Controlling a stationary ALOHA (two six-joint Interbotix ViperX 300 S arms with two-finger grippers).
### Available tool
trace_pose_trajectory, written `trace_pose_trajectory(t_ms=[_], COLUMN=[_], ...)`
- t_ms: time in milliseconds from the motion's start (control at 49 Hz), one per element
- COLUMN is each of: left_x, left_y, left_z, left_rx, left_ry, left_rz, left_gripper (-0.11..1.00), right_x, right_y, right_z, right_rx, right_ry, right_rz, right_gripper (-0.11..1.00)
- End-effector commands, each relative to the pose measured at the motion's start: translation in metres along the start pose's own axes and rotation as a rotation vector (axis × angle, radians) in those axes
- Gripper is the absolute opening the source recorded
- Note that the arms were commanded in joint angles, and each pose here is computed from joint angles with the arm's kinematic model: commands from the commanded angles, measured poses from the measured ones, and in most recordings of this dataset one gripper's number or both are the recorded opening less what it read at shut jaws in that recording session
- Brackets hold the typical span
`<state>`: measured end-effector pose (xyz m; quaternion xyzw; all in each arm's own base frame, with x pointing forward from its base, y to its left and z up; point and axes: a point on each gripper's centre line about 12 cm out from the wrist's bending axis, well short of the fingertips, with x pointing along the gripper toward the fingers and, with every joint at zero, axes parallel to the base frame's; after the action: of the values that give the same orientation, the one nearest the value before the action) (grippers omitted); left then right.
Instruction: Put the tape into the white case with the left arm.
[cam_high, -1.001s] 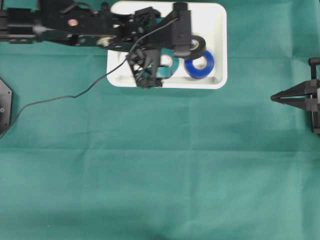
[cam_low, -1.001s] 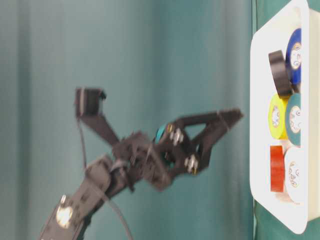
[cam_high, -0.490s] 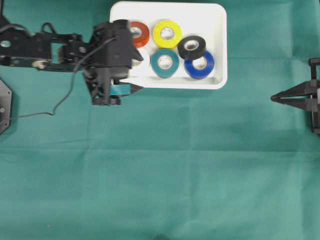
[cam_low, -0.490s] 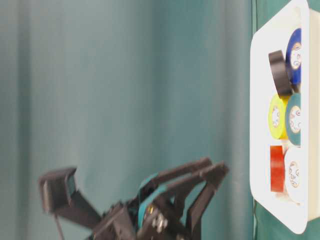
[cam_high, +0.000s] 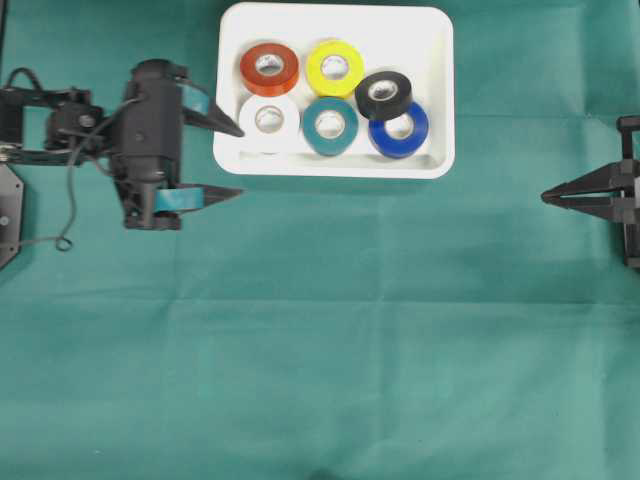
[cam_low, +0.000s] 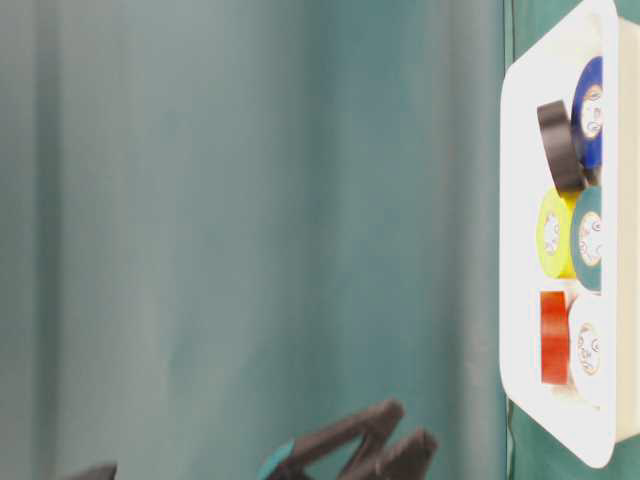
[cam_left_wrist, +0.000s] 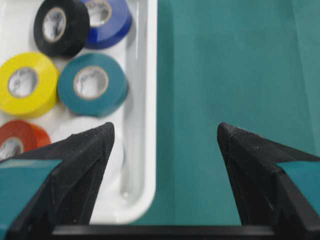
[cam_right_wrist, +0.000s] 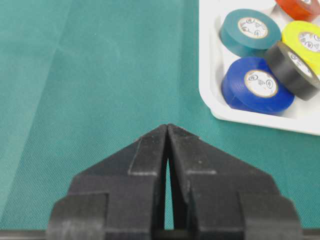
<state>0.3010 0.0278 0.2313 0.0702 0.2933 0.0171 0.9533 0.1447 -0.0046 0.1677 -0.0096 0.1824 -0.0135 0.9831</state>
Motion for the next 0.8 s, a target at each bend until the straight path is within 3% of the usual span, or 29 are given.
trace_pose_trajectory(t_ms=[0,204,470,776], left_x=[-0.013,-0.033,-0.063,-0.099], left_y=[0.0,-0.002,-0.006,-0.011], left_z=[0.005,-0.007,-0.03,-0.055], left_rx=[-0.004,-0.013,-0.085,-0.091], left_ry=[-0.047,-0.078,-0.154,-0.263], left_rz=[0.005,0.01,0.019,0.032], left_gripper=[0.82,0.82,0.82,0.82], right_x=[0.0,0.0,0.0,0.0], right_y=[0.0,0.0,0.0,0.0], right_z=[0.005,0.005,0.005,0.005], right_rx=[0.0,0.0,0.001,0.0], right_ry=[-0.014,-0.014,-0.015,-0.014], right_rz=[0.0,0.0,-0.001,0.0], right_gripper=[-0.09,-0.09,-0.09,-0.09])
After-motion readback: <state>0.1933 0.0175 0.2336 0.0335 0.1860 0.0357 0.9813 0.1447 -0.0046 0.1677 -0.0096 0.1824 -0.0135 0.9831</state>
